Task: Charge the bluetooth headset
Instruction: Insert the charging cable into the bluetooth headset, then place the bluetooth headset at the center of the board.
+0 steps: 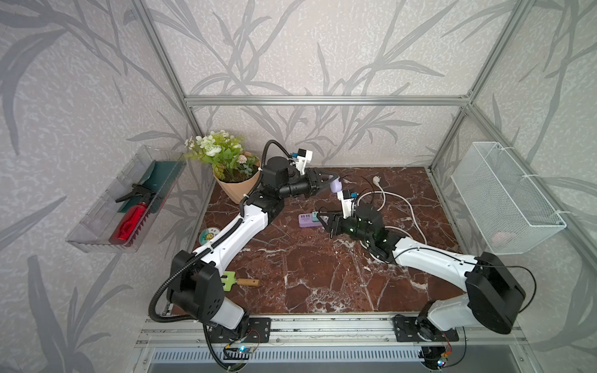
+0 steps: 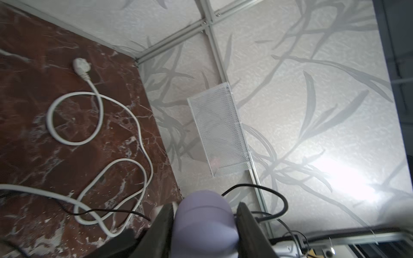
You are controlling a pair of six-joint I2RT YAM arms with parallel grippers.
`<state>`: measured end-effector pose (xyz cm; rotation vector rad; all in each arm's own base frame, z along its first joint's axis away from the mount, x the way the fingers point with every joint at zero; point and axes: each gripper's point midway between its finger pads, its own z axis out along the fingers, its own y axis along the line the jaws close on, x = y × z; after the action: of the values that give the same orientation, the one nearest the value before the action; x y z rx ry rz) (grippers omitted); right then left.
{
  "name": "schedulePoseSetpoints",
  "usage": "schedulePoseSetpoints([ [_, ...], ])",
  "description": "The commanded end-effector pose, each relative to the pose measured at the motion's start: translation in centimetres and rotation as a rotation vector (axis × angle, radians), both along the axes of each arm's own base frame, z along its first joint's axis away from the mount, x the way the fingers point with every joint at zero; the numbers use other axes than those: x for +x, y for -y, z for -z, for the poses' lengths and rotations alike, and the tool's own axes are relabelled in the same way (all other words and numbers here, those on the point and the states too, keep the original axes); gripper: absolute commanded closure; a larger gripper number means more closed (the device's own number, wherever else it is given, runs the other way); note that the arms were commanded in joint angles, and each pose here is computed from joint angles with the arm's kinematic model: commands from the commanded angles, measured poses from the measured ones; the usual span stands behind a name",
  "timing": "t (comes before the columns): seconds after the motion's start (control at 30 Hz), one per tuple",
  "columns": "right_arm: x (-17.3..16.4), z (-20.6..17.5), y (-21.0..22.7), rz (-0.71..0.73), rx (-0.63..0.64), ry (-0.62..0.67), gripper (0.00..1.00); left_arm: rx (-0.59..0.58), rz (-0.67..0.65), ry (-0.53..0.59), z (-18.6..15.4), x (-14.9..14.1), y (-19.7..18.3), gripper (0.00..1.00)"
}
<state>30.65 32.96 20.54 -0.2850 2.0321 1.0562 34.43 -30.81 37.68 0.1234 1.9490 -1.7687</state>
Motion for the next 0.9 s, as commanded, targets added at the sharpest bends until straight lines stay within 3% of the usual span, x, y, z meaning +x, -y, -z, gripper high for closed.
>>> schedulePoseSetpoints([
  [0.0, -2.4, 0.3, 0.8, -0.062, -0.039, -0.076, 0.38, -0.073, 0.104, 0.169, -4.9, -3.2, -0.2, 1.0],
  [0.2, -3.5, -2.5, 2.0, -0.061, -0.025, -0.031, 0.37, -0.031, 0.069, 0.109, -2.5, -1.8, -0.7, 1.0],
  [0.3, -4.3, -3.5, 2.3, -0.088, -0.022, -0.026, 0.37, 0.056, 0.037, 0.054, -0.3, -1.0, -1.2, 1.0],
  [0.53, -7.3, -4.6, 3.0, -0.183, -0.02, -0.023, 0.36, 0.406, -0.082, -0.19, 8.8, 0.2, -6.0, 1.0],
  [0.7, -9.1, -5.5, 3.5, -0.24, -0.005, -0.029, 0.35, 0.852, -0.173, -0.375, 16.2, -2.5, -12.8, 1.0],
  [0.87, -10.6, -7.7, 4.3, -0.269, 0.024, 0.017, 0.34, 1.031, -0.146, -0.535, 21.1, -5.8, -15.7, 1.0],
])
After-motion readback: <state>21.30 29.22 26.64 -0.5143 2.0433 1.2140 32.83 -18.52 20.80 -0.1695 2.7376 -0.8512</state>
